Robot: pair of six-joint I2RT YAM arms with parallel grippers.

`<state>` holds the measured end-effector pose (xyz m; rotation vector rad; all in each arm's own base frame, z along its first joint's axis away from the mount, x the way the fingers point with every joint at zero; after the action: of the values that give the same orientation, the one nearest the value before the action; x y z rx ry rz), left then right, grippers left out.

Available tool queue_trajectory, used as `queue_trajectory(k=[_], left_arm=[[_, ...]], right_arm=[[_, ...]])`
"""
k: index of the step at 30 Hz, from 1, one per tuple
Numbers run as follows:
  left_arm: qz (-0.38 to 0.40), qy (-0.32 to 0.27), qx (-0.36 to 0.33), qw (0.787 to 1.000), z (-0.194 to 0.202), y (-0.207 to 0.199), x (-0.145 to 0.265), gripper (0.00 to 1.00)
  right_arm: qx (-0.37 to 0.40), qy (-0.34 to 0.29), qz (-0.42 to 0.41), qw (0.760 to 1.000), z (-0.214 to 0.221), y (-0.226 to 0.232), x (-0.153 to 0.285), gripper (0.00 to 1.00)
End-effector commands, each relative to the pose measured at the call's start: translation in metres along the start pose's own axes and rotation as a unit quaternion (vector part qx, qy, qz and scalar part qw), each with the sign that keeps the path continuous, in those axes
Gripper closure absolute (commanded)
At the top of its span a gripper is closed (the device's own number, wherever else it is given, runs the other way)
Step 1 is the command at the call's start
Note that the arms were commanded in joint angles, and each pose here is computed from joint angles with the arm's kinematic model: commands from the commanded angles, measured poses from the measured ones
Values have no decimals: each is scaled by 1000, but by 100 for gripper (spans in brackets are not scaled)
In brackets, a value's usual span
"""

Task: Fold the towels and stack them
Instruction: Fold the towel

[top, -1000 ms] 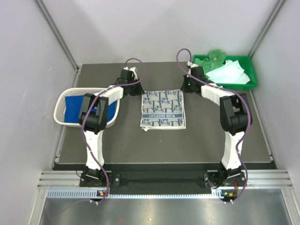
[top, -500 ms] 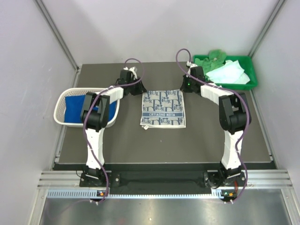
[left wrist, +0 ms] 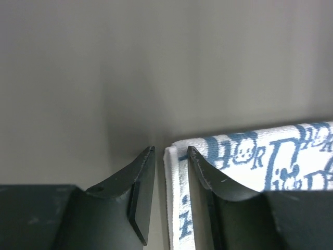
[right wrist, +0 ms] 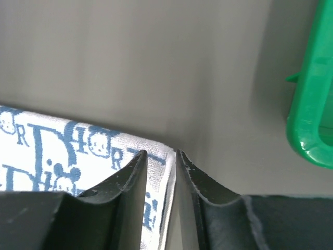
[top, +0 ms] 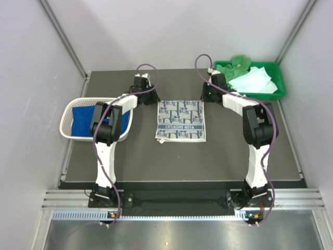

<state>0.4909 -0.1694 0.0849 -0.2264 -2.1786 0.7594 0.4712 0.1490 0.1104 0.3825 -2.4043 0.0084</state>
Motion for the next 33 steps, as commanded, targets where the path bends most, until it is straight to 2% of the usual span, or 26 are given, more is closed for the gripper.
queue_trajectory(k=[1,4,12,18,20,21,23,24,28,31,33], left_arm=[[-30,-13,-17,999,-12,-4,9,62],[-44,-11,-27,999,-13,-3,8,59],[-14,24,-37,999,0,-7,-8,57],[-7,38,-36,999,10,-6,-15,62],[-7,42,-36,998,14,-7,-17,66],[-9,44,-36,998,15,-6,-17,71],[-14,40,-36,998,15,-5,-17,75],[-18,37,-36,999,14,-4,-17,75],[-22,16,-44,999,7,-5,-15,82],[-12,9,-48,999,4,-9,-14,87],[-6,6,-49,999,3,-11,-13,90]], right_arm=[[9,-16,17,1000,-14,-7,-5,70],[15,-13,19,1000,-14,-5,-10,68],[21,3,17,1000,-4,0,-21,68],[21,12,14,1000,4,2,-24,68],[20,13,13,1000,6,2,-25,72],[20,13,14,1000,5,3,-25,73],[20,12,15,1000,4,2,-24,82],[20,12,14,1000,4,3,-24,82],[19,9,14,1000,0,1,-24,94],[17,7,8,1000,-2,2,-26,100],[13,4,5,1000,-3,1,-25,100]])
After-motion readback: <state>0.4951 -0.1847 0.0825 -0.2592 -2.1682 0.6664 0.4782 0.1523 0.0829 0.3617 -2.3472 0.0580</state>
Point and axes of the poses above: each gripper's point midway between its finger pads, its own x axis back along the fingers, its own y axis along the line the jaws close on, z = x × y, the point moved 7 cm from there along x, back along the fingers, and after that the axes turned 11 degrees about x, right-handed, at the moved point
